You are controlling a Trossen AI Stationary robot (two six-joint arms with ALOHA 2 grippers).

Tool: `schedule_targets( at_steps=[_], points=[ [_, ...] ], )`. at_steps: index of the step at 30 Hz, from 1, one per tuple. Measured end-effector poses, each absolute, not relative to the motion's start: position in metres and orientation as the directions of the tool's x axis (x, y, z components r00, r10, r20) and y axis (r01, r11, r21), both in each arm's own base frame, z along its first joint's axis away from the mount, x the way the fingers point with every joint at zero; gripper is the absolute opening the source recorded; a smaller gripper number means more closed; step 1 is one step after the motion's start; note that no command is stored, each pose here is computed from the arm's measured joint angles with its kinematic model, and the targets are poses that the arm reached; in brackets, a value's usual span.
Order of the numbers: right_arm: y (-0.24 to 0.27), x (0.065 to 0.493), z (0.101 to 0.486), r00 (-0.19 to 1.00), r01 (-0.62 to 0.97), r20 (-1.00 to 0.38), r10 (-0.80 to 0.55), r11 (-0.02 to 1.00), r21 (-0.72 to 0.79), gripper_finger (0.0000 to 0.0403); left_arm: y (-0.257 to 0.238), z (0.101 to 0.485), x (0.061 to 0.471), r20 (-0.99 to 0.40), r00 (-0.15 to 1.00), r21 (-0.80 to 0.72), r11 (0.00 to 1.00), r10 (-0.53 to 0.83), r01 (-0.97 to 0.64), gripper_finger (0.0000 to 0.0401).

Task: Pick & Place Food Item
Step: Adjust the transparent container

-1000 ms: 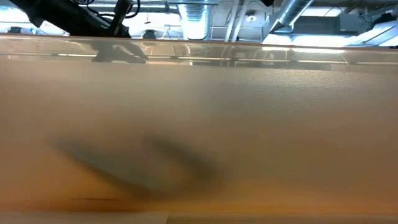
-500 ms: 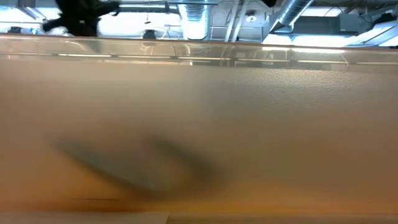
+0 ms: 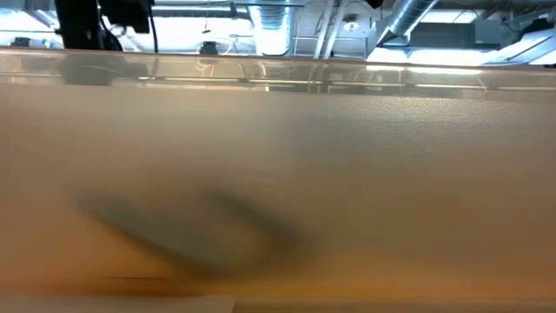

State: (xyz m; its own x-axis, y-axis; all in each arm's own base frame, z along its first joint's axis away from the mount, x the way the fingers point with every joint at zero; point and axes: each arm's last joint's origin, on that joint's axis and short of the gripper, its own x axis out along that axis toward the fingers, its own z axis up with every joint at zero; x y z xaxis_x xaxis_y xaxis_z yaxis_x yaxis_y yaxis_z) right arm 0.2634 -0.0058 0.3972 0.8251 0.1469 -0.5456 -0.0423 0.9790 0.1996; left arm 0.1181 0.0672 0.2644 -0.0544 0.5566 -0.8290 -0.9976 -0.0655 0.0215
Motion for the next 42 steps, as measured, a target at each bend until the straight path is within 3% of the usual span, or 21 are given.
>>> schedule_targets(
  at_steps=[15, 25, 31, 35, 38, 42],
  points=[
    [-0.006, 0.262, 0.395, 0.81, -0.037, -0.567, 0.148, 0.979, 0.202, 0.0093, 0.125, 0.24, 0.146, -0.801, 0.138, -0.138, 0.045, 0.582, -0.989, 0.0],
    [-0.006, 0.262, 0.395, 0.811, -0.033, -0.567, 0.145, 0.978, 0.204, 0.0093, 0.147, 0.236, 0.168, -0.702, 0.174, -0.172, 0.072, 0.691, -0.982, 0.0],
    [-0.012, 0.262, 0.395, 0.814, -0.011, -0.567, 0.127, 0.979, 0.204, 0.0093, 0.128, 0.288, 0.179, -0.579, 0.381, -0.251, 0.288, 0.721, -0.924, 0.0],
    [-0.017, 0.261, 0.395, 0.816, 0.005, -0.567, 0.113, 0.979, 0.204, 0.0093, 0.101, 0.3, 0.189, -0.592, 0.555, -0.34, 0.443, 0.585, -0.83, 0.0],
    [-0.018, 0.261, 0.395, 0.817, 0.012, -0.567, 0.107, 0.979, 0.203, 0.0093, 0.079, 0.288, 0.191, -0.693, 0.521, -0.346, 0.403, 0.499, -0.847, 0.0],
    [-0.02, 0.262, 0.396, 0.821, -0.001, -0.562, 0.104, 0.984, 0.179, 0.0093, 0.081, 0.279, 0.198, -0.703, 0.447, -0.292, 0.348, 0.554, -0.891, 0.0]
  ],
)
